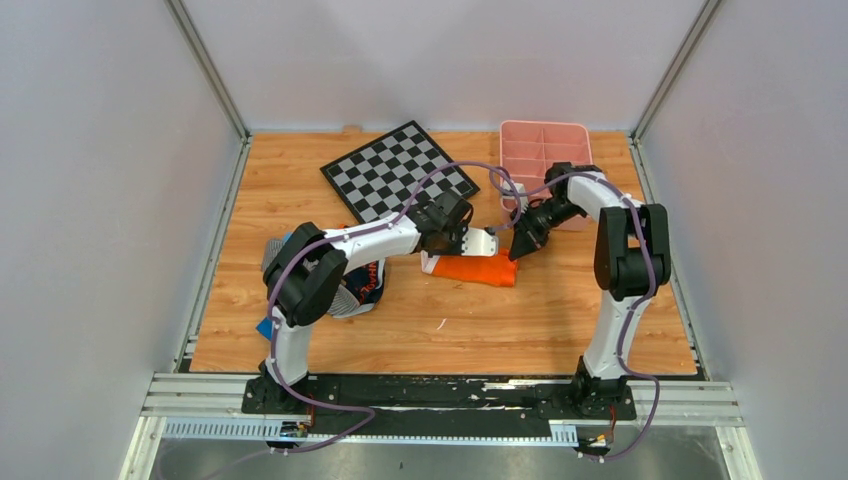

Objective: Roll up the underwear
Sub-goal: Fold the underwear at the center of the board.

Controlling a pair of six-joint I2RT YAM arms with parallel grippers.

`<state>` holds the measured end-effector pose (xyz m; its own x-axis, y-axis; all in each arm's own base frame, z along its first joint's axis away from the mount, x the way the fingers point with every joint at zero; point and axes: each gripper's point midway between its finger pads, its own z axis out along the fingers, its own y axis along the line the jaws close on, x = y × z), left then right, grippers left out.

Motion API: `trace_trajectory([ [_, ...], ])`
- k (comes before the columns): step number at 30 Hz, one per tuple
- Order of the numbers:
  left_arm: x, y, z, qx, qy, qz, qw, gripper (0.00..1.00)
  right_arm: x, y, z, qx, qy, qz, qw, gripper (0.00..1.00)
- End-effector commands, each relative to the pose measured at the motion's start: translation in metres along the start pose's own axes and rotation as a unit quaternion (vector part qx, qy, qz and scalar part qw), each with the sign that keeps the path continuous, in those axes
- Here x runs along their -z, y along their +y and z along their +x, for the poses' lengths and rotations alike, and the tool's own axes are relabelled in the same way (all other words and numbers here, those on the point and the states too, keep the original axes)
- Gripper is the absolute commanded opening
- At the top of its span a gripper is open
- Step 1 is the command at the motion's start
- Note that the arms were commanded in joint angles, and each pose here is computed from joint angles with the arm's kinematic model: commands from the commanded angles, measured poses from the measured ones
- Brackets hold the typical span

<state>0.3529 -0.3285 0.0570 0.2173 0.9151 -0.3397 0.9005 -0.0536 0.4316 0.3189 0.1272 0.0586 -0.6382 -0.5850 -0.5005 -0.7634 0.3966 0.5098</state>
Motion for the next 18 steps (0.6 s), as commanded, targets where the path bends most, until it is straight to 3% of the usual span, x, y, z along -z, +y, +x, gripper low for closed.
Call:
trace_trajectory([
  [1,0.011,0.023,-0.008,0.011,-0.004,-0.034,0.999,0.0,-0.001,-0.01,-0.007,-0.006,-0.003,0.004,1.0,0.0],
  [12,0.001,0.022,-0.004,0.015,0.013,-0.025,0.999,0.0,-0.007,-0.023,-0.012,-0.025,-0.011,0.011,1.0,0.01],
  [18,-0.001,0.021,-0.001,0.022,0.019,-0.026,0.999,0.05,-0.006,-0.025,-0.012,-0.028,-0.015,0.024,0.999,0.13],
])
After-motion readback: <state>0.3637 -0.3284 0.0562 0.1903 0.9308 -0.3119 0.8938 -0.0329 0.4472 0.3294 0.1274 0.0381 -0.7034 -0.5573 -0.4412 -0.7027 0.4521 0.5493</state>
